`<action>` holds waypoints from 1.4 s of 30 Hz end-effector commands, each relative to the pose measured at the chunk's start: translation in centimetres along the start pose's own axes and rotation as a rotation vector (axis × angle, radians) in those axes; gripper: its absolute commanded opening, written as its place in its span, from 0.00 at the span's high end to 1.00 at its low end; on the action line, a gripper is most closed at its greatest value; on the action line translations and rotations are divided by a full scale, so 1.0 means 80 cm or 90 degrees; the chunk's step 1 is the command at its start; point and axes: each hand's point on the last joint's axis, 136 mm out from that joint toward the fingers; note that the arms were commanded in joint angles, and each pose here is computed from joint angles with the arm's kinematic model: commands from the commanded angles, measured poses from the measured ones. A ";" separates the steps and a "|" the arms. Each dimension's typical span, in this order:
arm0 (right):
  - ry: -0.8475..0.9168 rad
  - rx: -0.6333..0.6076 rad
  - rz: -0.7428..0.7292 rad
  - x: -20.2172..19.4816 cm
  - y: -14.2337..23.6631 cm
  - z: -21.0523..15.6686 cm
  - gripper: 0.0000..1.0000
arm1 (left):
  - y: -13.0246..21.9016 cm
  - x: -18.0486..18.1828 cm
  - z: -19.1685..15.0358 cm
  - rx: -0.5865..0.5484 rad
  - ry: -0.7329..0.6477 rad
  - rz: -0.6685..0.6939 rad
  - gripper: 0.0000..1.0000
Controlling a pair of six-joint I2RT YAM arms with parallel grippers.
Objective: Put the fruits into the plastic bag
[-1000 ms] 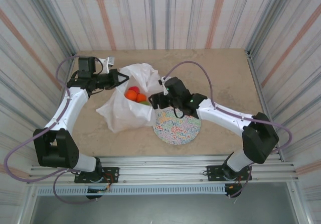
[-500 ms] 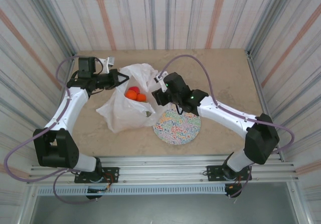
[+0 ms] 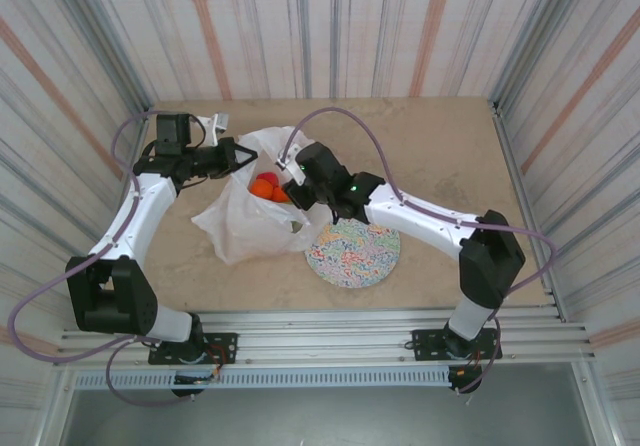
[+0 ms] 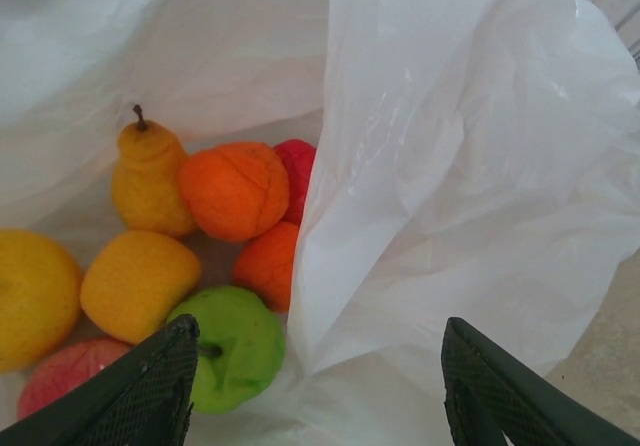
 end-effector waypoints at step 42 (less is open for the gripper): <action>-0.484 0.066 0.050 -0.063 0.037 -0.145 0.20 | -0.003 -0.003 -0.001 0.007 0.003 -0.008 1.00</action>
Point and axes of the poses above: each hand's point on the last joint's axis, 136 mm out from that joint toward the fingers, its own y axis back along the fingers, its own x axis along the line the jaws close on, z = x × y, and after that the axes turned 5 degrees about -y, right-handed
